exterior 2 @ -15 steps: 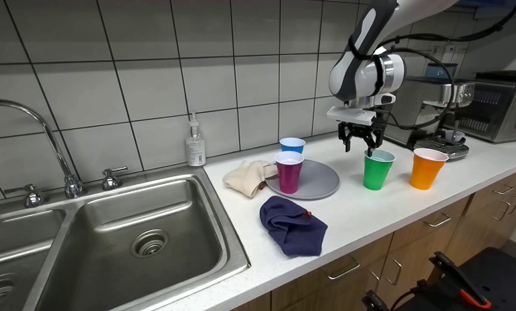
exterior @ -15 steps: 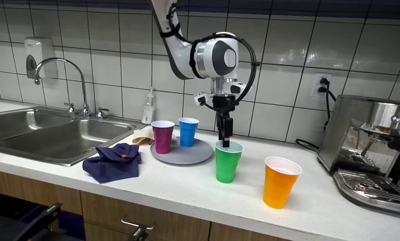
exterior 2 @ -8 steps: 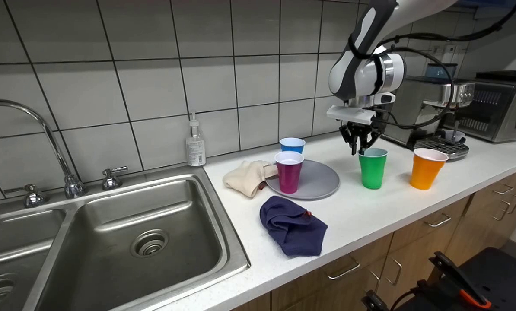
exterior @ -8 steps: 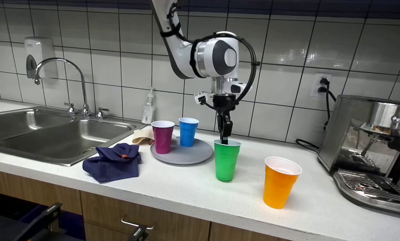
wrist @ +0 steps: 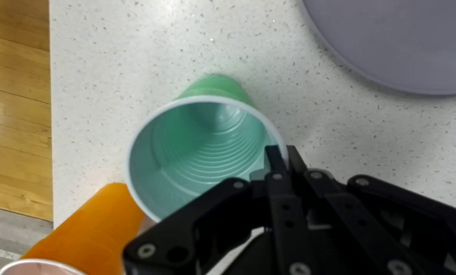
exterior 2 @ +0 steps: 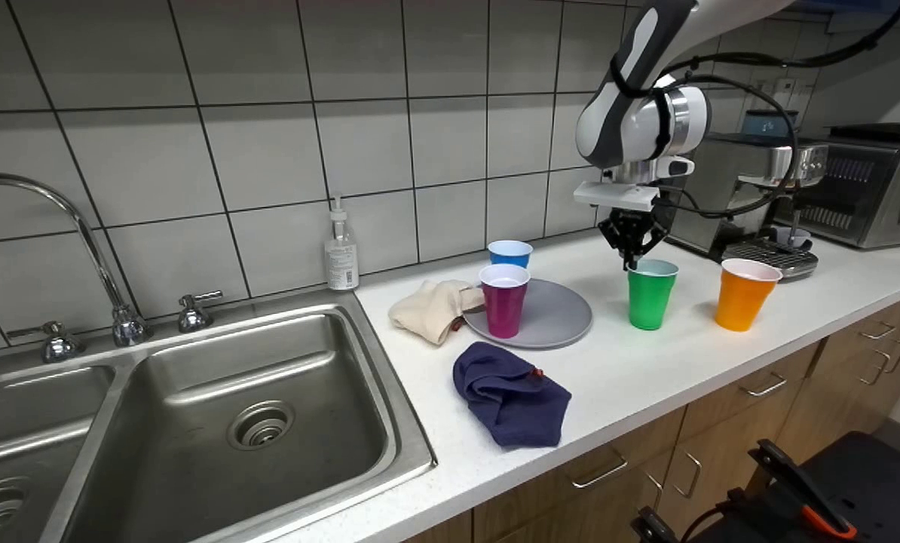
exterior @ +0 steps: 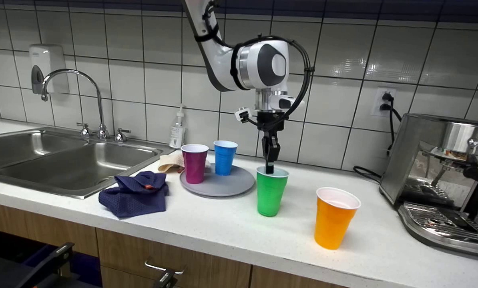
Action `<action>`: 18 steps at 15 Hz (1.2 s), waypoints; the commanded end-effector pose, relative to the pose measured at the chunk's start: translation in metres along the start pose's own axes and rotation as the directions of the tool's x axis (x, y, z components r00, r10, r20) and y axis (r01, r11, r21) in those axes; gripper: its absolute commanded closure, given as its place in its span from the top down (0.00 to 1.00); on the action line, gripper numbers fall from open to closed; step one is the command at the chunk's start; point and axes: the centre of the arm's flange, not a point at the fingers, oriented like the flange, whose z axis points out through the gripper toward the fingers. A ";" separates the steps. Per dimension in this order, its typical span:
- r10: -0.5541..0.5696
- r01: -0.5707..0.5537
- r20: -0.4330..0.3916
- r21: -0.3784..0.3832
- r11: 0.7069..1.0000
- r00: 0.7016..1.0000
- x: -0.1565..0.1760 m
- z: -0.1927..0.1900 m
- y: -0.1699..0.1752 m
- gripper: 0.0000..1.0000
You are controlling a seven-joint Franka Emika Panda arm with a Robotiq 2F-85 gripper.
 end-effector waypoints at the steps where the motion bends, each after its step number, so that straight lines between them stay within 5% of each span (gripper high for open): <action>1: 0.003 -0.002 0.018 -0.020 1.000 1.000 -0.001 -0.009 -0.001 0.01; 18: -0.022 0.022 0.057 0.005 1.000 0.998 -0.040 -0.071 -0.043 0.01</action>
